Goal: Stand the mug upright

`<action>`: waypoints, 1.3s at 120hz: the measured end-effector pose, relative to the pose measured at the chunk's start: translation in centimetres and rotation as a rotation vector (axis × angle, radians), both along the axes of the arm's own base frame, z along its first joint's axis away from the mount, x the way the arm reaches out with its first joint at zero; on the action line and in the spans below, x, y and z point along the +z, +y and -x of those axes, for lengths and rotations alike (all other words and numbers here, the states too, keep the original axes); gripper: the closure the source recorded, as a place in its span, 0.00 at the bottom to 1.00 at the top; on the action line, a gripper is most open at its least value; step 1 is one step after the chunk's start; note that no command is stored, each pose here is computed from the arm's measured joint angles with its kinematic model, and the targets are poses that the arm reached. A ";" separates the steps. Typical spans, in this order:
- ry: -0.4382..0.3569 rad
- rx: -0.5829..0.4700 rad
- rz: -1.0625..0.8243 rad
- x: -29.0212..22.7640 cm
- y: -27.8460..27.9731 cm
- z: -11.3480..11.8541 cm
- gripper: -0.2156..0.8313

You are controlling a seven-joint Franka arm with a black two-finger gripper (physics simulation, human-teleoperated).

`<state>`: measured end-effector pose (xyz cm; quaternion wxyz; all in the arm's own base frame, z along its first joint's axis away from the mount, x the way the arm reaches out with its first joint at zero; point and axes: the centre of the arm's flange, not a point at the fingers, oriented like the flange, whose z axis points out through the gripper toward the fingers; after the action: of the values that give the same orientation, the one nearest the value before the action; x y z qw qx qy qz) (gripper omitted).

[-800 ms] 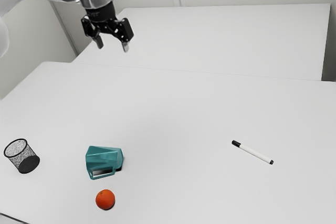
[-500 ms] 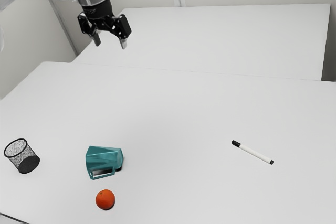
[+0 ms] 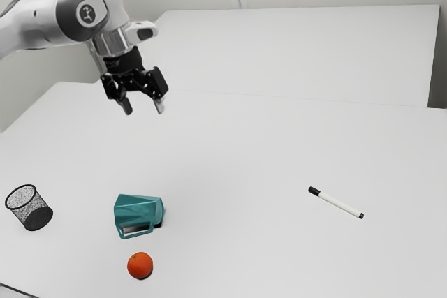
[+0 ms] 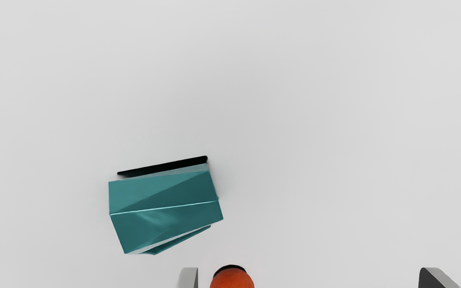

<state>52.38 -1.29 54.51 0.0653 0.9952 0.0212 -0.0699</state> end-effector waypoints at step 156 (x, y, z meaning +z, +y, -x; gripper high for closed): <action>-0.050 0.109 0.670 -24.0 19.3 12.9 0.21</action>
<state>39.51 18.04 30.48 0.3925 0.9173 0.0485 -0.0452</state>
